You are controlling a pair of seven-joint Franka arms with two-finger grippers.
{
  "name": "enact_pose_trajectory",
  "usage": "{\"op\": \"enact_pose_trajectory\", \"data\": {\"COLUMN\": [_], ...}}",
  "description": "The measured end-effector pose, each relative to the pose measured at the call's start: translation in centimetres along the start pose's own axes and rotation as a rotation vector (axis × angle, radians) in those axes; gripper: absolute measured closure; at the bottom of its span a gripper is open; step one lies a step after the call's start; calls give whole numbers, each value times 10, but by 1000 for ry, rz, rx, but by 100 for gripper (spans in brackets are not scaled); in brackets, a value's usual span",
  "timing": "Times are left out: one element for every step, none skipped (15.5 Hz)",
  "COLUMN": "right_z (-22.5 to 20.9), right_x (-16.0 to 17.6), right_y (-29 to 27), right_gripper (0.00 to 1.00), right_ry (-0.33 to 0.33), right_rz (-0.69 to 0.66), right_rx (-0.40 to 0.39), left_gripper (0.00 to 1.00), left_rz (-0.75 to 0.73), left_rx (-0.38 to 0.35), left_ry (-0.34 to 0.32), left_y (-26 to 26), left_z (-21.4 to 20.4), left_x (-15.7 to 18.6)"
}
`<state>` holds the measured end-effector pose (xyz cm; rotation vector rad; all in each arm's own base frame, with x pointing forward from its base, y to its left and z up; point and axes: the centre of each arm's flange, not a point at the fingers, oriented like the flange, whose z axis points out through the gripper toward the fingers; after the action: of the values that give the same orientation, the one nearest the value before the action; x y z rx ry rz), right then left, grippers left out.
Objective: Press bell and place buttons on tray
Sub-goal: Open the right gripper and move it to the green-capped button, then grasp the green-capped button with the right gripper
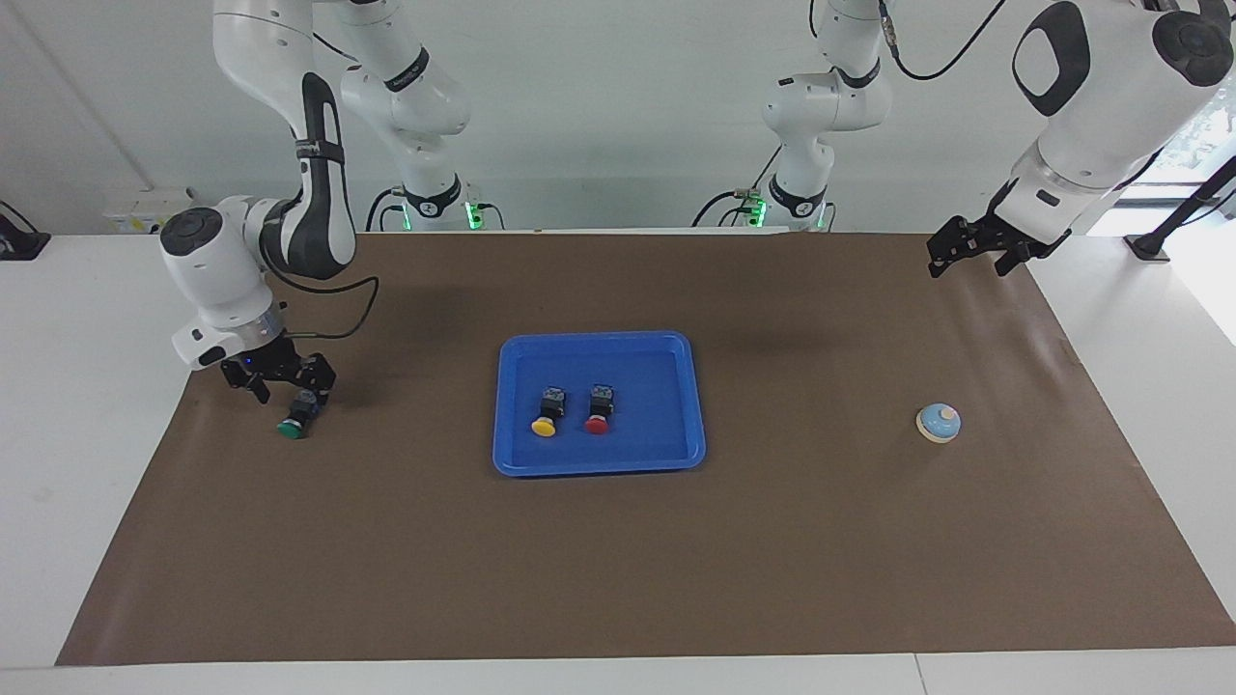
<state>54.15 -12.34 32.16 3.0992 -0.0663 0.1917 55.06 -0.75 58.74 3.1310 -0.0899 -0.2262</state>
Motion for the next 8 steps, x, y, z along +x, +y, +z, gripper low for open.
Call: {"op": "enact_pose_trajectory", "data": {"right_z": [4, 10, 17, 23, 28, 31, 32, 32], "right_x": [-2, -5, -7, -9, -10, -10, -11, -11], "right_y": [-1, -1, -2, -3, -3, -3, -3, -3], "right_gripper": [0, 0, 0, 0, 4, 5, 12, 23], "right_ry": [11, 18, 22, 20, 18, 15, 13, 13], "right_rz": [0, 0, -1, -1, -1, -1, 0, 0], "right_rx": [-1, -1, 0, 1, 3, 4, 5, 5], "left_gripper": [0, 0, 0, 0, 0, 0, 0, 0], "left_rz": [0, 0, 0, 0, 0, 0, 0, 0], "left_rx": [0, 0, 0, 0, 0, 0, 0, 0], "left_ry": [0, 0, 0, 0, 0, 0, 0, 0], "left_y": [0, 0, 0, 0, 0, 0, 0, 0], "left_z": [0, 0, 0, 0, 0, 0, 0, 0], "left_x": [0, 0, 0, 0, 0, 0, 0, 0]}}
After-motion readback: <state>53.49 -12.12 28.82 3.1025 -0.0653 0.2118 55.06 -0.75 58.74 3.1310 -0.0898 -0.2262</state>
